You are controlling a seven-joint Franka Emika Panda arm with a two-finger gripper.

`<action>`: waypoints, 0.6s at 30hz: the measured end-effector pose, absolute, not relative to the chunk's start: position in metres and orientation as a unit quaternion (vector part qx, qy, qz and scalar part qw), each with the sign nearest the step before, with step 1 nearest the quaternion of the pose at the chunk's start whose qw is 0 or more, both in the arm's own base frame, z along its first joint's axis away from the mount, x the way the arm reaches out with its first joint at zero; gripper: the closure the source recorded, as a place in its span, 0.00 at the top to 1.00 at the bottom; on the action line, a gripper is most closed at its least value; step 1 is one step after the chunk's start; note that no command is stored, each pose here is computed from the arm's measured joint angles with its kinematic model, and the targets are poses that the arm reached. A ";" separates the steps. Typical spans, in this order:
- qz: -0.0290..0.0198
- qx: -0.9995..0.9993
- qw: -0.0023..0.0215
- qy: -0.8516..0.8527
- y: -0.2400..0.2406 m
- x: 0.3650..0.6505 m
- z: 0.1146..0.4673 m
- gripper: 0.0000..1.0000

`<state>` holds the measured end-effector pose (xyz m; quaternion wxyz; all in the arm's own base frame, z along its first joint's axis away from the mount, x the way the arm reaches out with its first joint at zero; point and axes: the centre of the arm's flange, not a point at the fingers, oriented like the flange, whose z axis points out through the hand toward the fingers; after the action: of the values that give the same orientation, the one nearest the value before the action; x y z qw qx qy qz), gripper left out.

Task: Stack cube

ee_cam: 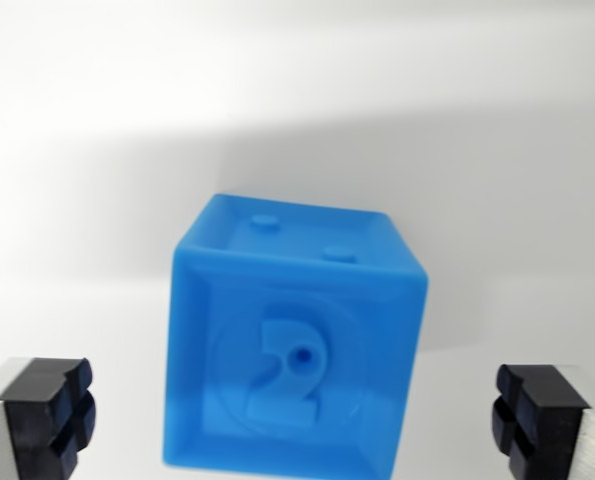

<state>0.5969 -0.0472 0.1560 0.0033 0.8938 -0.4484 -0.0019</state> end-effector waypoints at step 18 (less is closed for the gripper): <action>-0.002 0.894 0.003 -0.448 -0.047 0.597 0.118 1.00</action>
<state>0.5968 -0.0471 0.1176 0.0034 0.8938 -0.4485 -0.0017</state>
